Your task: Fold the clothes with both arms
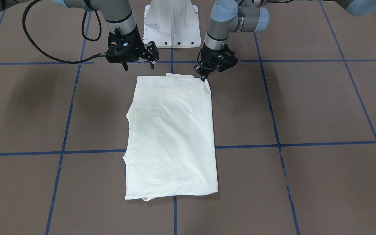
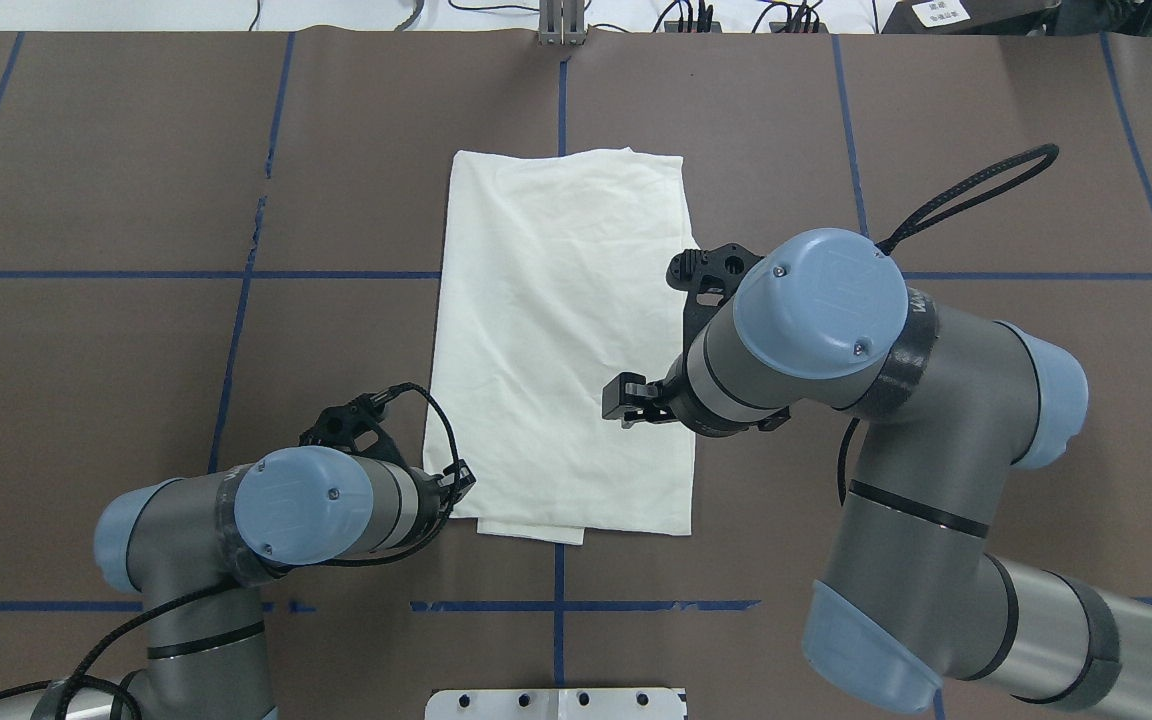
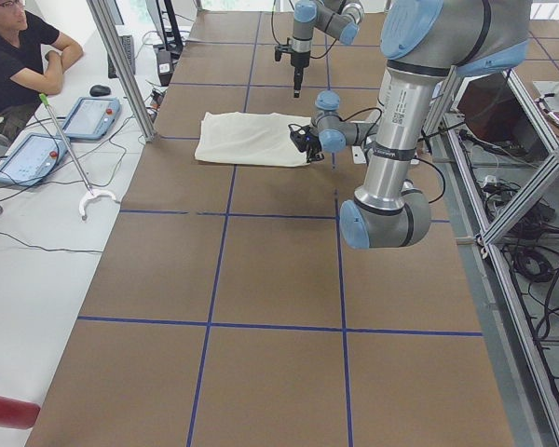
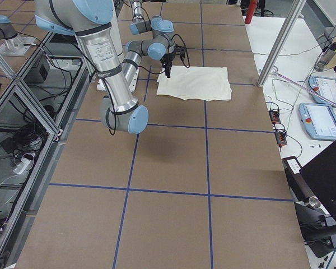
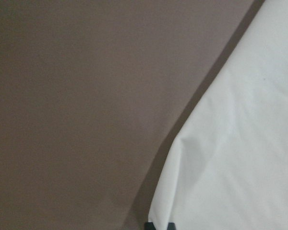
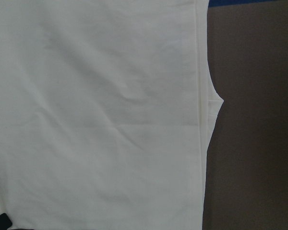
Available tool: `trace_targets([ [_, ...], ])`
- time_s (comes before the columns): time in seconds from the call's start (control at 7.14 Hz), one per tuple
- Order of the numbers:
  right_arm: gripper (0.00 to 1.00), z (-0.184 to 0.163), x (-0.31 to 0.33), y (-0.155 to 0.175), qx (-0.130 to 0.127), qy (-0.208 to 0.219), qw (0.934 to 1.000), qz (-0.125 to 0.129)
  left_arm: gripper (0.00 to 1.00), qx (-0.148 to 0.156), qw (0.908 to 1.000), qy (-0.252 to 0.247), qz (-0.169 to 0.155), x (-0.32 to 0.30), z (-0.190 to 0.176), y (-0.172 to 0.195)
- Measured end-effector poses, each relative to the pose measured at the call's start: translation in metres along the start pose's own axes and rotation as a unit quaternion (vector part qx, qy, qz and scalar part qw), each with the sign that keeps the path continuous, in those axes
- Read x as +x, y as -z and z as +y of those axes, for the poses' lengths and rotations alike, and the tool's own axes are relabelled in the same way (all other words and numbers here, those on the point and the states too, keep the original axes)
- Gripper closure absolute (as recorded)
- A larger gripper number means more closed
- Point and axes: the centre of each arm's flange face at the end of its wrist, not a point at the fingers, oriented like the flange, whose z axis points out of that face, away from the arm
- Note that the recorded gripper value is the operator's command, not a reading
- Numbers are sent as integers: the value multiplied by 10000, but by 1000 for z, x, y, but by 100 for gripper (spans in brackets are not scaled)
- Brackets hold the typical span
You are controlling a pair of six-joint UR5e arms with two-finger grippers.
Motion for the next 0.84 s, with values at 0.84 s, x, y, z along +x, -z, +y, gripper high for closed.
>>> trace_targets([
  [0.84,0,65,-15,-40,-2,-1727,9850,23,100,-109,9998,-58,124,12,8,16],
])
